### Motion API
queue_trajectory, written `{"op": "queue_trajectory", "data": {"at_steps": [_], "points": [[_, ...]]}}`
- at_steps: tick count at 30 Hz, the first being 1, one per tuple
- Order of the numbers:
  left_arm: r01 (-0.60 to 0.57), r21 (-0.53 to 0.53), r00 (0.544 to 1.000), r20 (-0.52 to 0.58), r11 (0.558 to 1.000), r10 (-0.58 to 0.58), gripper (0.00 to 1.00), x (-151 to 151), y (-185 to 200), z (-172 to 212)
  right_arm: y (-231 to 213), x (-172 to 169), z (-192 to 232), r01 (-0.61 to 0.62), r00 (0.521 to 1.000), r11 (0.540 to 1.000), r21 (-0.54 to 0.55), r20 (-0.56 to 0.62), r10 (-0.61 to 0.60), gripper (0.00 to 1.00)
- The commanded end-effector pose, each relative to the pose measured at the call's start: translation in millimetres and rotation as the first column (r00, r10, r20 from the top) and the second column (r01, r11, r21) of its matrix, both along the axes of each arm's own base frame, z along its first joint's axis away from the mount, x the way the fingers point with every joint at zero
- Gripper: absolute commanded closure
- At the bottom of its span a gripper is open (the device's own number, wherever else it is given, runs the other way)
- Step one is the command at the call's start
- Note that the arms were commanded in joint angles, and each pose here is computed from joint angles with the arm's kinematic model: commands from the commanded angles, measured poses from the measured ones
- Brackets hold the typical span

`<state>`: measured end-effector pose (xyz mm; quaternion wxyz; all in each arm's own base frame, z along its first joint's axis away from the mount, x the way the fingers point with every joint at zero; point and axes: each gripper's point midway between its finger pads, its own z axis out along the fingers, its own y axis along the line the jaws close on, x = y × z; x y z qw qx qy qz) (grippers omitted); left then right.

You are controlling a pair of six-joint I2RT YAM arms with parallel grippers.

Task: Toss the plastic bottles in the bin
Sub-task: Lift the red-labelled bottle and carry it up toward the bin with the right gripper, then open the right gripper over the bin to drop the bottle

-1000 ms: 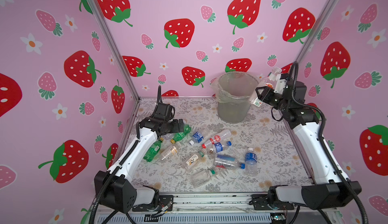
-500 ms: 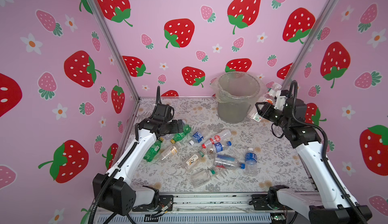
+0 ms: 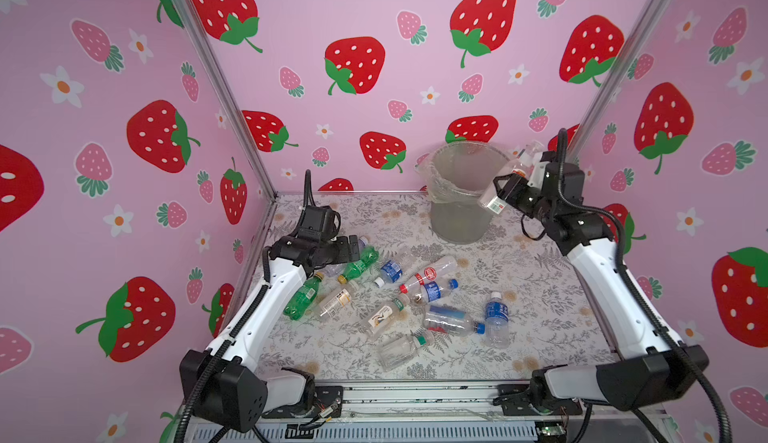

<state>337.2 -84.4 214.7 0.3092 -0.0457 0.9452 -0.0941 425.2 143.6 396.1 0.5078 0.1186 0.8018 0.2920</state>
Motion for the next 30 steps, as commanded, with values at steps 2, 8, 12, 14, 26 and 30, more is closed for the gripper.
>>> {"op": "queue_trajectory", "data": {"at_steps": [2,8,12,14,26,30], "points": [[-0.016,-0.011,1.000,-0.009,1.000,0.016,0.01,2,4,1,2,52,6,0.110,0.994,0.994,0.028,-0.021,-0.109,0.44],[-0.026,-0.016,0.999,-0.020,1.000,0.026,0.01,2,7,-2,33,98,14,0.035,0.997,0.999,-0.004,-0.067,-0.035,0.01],[-0.026,-0.019,1.000,-0.016,0.999,0.026,0.01,2,7,-1,29,85,38,0.041,0.999,0.999,-0.022,-0.020,-0.041,0.01],[-0.029,-0.021,1.000,-0.011,0.999,0.028,0.01,3,8,1,21,73,48,0.054,0.999,0.998,-0.030,0.002,-0.054,0.01],[-0.019,-0.052,1.000,0.005,0.998,0.019,0.01,1,4,6,6,2,29,-0.033,0.999,0.994,-0.106,-0.015,0.032,0.01],[-0.018,-0.051,1.000,0.015,0.999,0.019,0.01,1,4,8,0,-16,0,-0.049,0.998,0.991,-0.124,-0.041,0.045,0.01]]}}
